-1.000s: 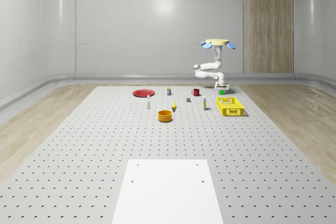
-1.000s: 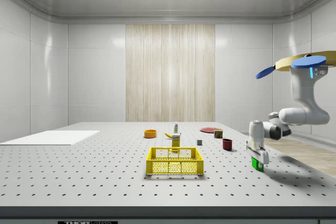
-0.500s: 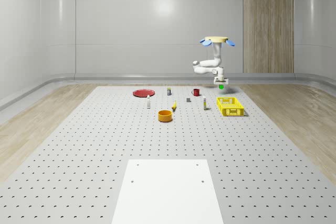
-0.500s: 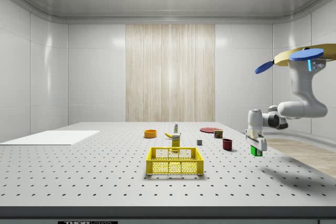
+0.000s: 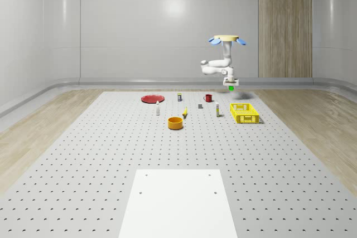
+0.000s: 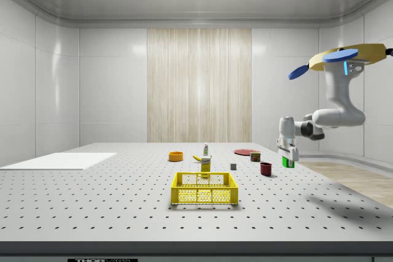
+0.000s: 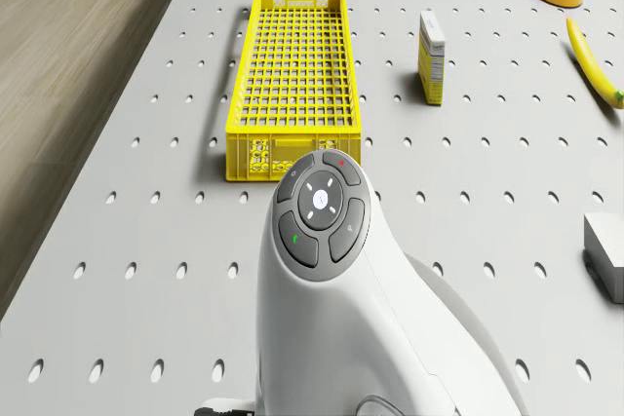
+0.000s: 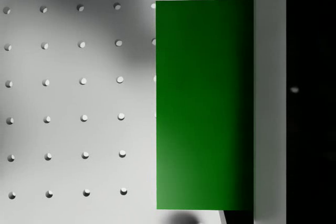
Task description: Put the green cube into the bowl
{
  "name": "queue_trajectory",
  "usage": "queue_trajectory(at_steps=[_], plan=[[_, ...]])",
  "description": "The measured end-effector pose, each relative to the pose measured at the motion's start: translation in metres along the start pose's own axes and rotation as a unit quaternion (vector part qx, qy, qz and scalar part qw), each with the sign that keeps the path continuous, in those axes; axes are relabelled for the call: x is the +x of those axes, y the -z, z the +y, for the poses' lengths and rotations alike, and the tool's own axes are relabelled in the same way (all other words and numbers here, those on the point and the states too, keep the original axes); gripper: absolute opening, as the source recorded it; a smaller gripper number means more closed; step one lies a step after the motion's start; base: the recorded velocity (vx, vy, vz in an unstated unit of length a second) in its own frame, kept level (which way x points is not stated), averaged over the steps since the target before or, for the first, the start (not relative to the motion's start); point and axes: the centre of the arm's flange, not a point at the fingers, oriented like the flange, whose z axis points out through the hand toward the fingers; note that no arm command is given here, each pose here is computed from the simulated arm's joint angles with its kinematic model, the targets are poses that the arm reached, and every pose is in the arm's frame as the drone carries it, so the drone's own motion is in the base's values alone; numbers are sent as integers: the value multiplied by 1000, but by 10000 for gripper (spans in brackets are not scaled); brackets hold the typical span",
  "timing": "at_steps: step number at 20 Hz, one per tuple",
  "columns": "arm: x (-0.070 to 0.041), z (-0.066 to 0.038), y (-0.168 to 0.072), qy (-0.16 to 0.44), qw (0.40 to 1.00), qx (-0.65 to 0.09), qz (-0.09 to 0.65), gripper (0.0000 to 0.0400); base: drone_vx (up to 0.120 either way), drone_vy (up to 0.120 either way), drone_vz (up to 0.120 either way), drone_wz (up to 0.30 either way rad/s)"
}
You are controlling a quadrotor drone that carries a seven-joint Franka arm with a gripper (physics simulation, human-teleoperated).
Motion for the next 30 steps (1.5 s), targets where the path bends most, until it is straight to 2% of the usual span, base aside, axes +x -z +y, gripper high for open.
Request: queue_trajectory(at_steps=[30], plan=[[0,0,1,-2,1000,0,-1,251,120,-120,0,0]])
